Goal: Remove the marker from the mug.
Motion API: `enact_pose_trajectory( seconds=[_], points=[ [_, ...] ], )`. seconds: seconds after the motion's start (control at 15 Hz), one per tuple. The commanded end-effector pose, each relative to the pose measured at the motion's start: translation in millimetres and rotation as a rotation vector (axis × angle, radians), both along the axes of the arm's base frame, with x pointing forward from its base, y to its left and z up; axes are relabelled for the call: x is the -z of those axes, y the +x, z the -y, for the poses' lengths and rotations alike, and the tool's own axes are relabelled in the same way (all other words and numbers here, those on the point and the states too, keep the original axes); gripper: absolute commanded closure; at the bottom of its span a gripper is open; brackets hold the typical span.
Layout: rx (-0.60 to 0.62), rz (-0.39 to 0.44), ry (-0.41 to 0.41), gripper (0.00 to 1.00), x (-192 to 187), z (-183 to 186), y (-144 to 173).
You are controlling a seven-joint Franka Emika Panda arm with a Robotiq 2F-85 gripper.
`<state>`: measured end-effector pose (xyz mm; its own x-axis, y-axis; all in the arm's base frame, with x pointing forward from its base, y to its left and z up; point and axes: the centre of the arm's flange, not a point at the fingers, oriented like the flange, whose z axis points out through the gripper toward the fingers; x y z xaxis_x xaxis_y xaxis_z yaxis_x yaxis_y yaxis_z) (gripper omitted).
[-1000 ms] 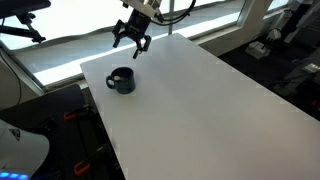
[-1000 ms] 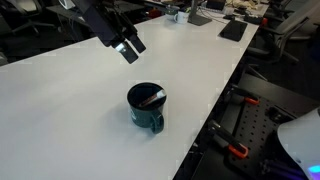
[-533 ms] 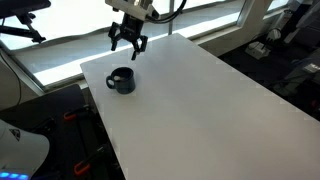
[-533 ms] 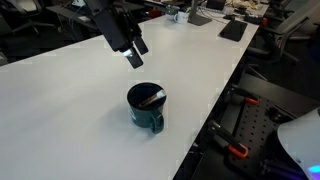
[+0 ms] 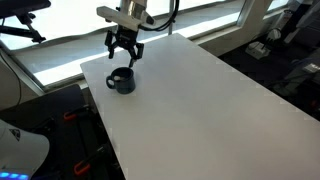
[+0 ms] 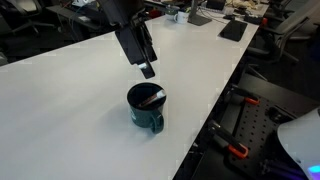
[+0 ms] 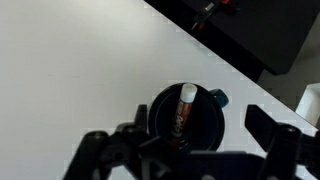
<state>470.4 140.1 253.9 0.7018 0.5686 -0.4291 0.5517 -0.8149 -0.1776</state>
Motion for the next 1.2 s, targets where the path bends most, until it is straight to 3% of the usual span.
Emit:
enact_pose_trajectory(
  seconds=[0.0, 0.6, 0.93, 1.13],
  points=[
    [-0.007, 0.067, 0.006, 0.00, 6, 6, -19],
    [-0.004, 0.070, 0.016, 0.00, 18, 7, -25],
    [-0.015, 0.055, -0.001, 0.11, 25, 2, -19],
    [-0.026, 0.035, -0.012, 0.10, 34, 0, -16]
  ],
)
